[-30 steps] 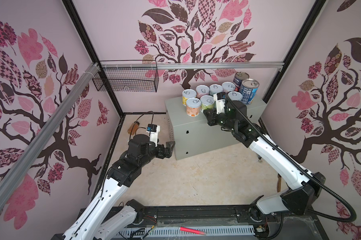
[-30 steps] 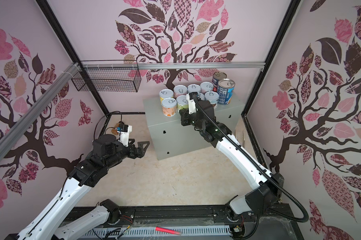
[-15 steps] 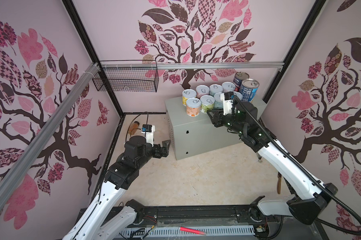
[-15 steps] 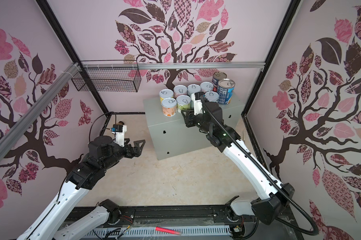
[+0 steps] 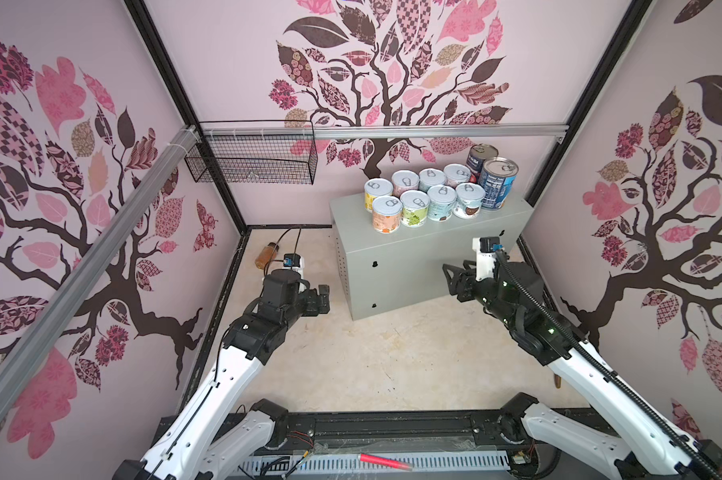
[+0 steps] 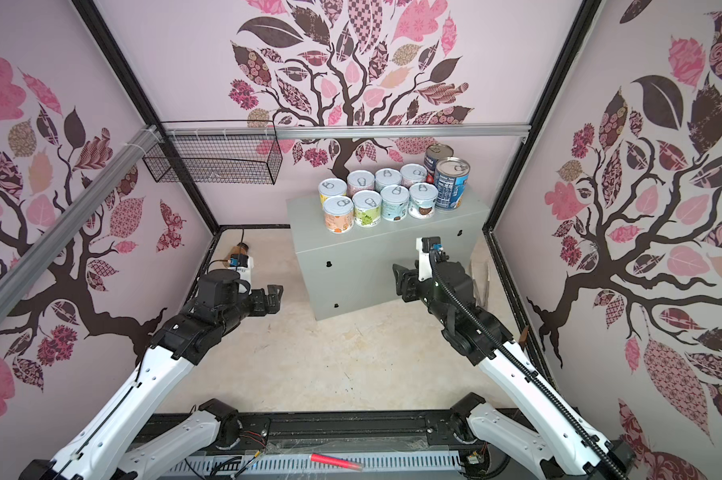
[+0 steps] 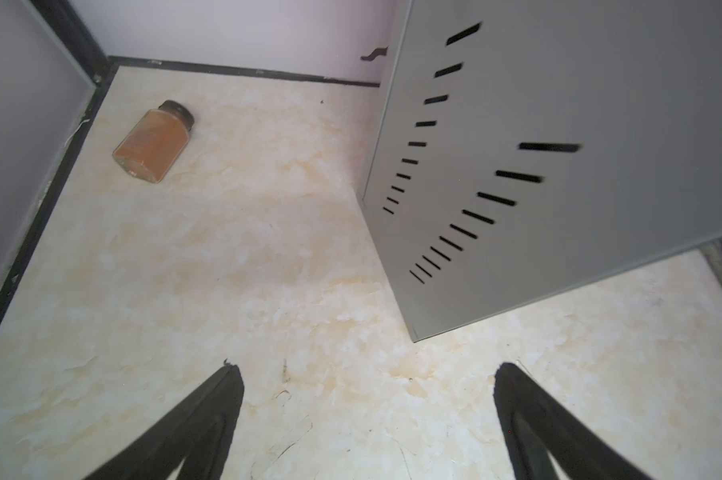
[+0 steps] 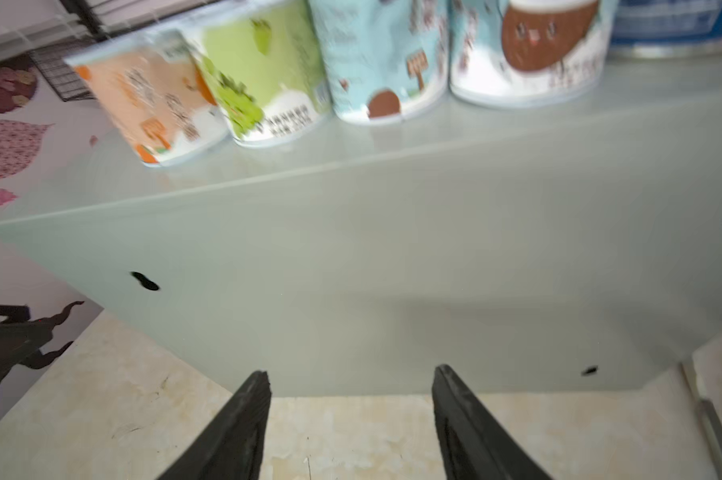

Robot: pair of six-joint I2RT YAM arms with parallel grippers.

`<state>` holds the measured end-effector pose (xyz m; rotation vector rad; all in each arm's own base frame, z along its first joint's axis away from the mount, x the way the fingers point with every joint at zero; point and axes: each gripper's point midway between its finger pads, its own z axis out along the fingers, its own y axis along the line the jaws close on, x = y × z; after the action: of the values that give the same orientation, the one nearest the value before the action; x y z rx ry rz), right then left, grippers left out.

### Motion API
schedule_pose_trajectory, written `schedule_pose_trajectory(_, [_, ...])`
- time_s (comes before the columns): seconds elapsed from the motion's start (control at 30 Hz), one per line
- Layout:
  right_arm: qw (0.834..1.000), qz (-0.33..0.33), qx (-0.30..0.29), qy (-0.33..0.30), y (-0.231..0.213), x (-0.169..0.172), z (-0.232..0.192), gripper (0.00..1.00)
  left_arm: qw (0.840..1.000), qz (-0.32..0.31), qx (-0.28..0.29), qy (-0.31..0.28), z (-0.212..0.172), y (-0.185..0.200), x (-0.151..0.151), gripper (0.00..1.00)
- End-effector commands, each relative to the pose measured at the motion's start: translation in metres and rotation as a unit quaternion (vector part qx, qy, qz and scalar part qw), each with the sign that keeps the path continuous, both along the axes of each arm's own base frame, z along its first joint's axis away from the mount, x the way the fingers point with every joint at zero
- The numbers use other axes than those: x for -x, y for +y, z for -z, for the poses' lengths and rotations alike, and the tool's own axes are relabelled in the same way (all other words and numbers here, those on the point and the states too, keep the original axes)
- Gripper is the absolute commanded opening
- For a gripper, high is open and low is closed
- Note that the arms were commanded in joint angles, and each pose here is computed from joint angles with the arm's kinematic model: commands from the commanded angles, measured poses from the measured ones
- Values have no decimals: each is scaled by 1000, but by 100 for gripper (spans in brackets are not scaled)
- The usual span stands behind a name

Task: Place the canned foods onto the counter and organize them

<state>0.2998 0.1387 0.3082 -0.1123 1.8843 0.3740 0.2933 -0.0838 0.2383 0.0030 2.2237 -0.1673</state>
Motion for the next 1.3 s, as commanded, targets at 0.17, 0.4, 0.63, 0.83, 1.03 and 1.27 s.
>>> schedule_pose_trajectory(0.17, [981,192,17,-24,-71,-11,74,100,996,-83,-24,-21,55,52,-20,98])
schedule_pose_trajectory(0.4, [939,306,71,-142,-125,4,97,100,981,-191,-34,-12,104,116,-48,98])
schedule_pose_trajectory(0.63, [907,398,95,-100,-193,3,138,100,982,-163,-84,-52,127,128,-80,98])
schedule_pose_trajectory(0.83, [896,425,79,-107,-214,-2,159,100,979,-149,-78,-111,126,127,-109,98])
schedule_pose_trajectory(1.03, [901,411,89,-112,-207,-25,158,100,984,-133,-62,-104,137,122,-126,98])
schedule_pose_trajectory(1.27, [925,339,76,-156,-186,-8,149,100,966,-123,-94,-207,130,104,-98,98])
